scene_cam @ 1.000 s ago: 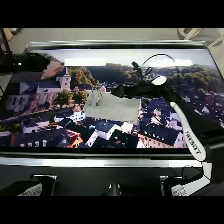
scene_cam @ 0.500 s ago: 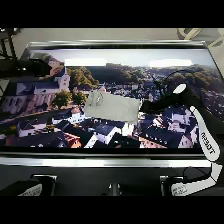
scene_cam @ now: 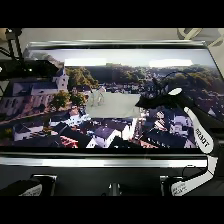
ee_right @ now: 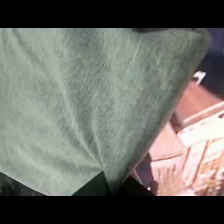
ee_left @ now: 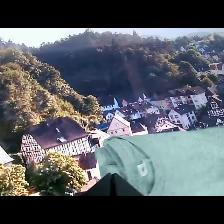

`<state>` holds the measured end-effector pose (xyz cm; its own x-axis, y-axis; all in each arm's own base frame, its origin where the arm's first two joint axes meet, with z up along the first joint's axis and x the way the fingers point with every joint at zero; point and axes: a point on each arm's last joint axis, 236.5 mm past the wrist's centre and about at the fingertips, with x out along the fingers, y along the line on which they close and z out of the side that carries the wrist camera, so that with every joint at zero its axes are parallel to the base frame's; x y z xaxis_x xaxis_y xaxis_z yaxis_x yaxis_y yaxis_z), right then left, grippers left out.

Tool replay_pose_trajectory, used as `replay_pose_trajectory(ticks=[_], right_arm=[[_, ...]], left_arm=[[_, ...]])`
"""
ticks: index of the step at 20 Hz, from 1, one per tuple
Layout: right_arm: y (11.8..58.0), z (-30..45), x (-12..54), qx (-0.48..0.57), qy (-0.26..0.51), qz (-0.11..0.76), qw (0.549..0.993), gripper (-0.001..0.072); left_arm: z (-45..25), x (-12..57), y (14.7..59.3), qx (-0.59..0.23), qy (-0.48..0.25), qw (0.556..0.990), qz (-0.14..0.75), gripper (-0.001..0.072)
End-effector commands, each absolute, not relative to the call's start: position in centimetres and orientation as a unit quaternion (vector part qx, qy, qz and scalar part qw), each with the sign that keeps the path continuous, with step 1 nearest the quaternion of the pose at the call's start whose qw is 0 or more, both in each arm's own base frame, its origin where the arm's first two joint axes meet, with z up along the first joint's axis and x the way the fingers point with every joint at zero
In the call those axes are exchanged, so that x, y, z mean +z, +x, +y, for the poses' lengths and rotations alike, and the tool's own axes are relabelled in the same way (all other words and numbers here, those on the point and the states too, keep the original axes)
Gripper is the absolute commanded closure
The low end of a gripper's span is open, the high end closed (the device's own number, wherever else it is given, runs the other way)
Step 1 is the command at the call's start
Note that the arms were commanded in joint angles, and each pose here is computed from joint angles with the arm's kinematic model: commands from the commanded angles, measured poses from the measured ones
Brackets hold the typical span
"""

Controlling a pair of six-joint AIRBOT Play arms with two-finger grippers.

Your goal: Fold the shirts.

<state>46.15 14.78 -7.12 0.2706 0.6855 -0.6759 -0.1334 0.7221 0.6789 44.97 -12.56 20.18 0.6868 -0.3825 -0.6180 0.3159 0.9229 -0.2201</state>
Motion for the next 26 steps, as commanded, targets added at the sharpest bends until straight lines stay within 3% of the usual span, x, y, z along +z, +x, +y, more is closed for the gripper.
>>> replay_pose_trajectory(ticks=[1, 5, 8, 11, 13, 17, 26], right_arm=[[49.2, 7.5, -3.2, 0.274, 0.267, 0.483, 0.787, 0.0697], [49.8, -9.4, 2.3, 0.172, 0.312, 0.404, 0.843, 0.0695], [45.0, -21.0, 4.3, 0.073, 0.345, 0.364, 0.862, 0.0694], [37.0, -28.7, 3.3, -0.002, 0.377, 0.380, 0.845, 0.0694], [31.0, -31.0, 1.1, -0.038, 0.381, 0.431, 0.817, 0.0694], [20.1, -32.1, -4.5, -0.118, 0.371, 0.579, 0.716, 0.0695], [15.5, -29.9, -8.2, -0.125, 0.378, 0.640, 0.657, 0.0695]], left_arm=[[-12.8, 20.1, 44.9, -0.187, -0.063, 0.915, 0.351, 0.0685], [-13.8, 20.1, 44.7, -0.195, -0.062, 0.913, 0.353, 0.0685], [-15.0, 20.1, 44.3, -0.208, -0.057, 0.910, 0.354, 0.0685], [-16.0, 20.1, 43.9, -0.218, -0.054, 0.908, 0.354, 0.0685], [-16.4, 20.1, 43.8, -0.222, -0.052, 0.907, 0.355, 0.0685], [-16.9, 20.1, 43.6, -0.227, -0.050, 0.906, 0.355, 0.0685], [-17.3, 20.1, 43.4, -0.231, -0.048, 0.905, 0.355, 0.0685]])
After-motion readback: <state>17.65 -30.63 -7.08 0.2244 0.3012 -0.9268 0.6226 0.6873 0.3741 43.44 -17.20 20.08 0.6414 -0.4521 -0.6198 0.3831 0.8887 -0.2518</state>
